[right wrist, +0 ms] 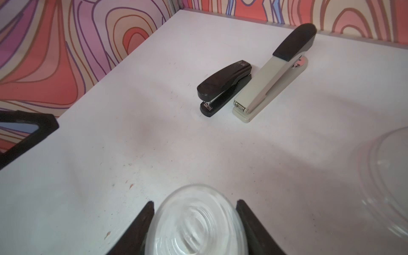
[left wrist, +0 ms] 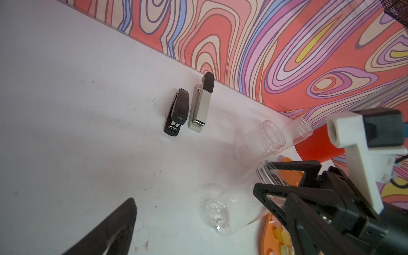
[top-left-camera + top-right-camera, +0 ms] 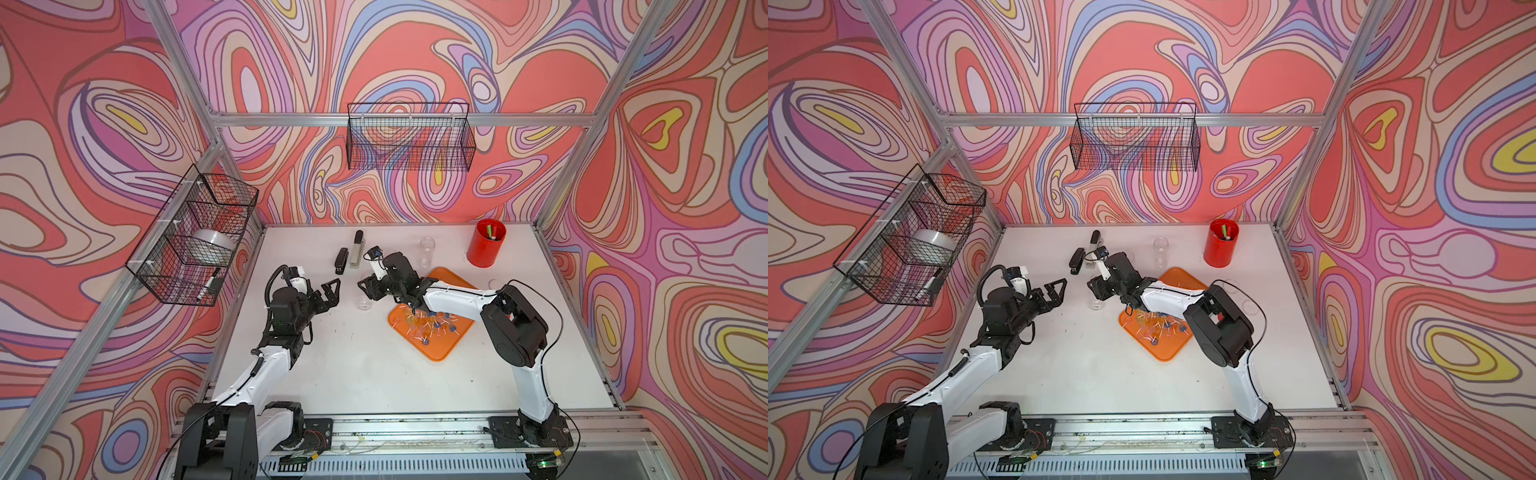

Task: Pour the candies out of the jar
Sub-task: Place the jar at the center of the board.

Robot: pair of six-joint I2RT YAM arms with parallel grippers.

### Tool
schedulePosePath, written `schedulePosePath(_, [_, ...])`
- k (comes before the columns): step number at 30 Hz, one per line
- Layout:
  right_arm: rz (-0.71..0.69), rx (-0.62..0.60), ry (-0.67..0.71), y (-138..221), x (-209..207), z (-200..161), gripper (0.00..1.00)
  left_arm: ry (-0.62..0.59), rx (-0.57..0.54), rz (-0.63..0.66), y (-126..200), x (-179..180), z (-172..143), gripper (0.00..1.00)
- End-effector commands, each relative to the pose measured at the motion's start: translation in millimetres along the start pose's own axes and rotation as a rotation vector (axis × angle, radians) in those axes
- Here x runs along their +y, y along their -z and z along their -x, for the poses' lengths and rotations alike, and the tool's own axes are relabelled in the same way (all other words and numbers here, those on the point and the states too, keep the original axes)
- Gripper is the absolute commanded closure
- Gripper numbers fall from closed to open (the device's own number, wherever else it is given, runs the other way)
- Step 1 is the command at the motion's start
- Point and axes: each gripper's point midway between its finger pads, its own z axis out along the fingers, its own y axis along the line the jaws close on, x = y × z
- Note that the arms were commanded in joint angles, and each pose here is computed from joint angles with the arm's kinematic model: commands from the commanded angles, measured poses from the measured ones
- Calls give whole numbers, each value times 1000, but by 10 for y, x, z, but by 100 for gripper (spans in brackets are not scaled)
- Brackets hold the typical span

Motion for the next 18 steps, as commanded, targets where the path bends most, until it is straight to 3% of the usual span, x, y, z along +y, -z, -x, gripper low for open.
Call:
schedulePosePath(1, [-113, -56, 88, -71, -126, 66, 57, 6, -46, -18, 21, -62, 157, 0])
schedulePosePath(8, [-136, -33, 152, -119, -40, -50, 50, 14, -41, -28, -13, -60, 156, 0])
schedulePosePath(10, [-128, -35, 140, -91, -22, -29, 44, 14, -40, -23, -16, -47, 156, 0])
schedulePosePath(17, [-129, -80, 87, 216, 44, 387, 2, -11, -41, 27, 8, 40, 190, 0])
schedulePosePath(18, [-149, -93, 86, 305, 11, 461, 2, -25, -45, 39, 19, 50, 213, 0])
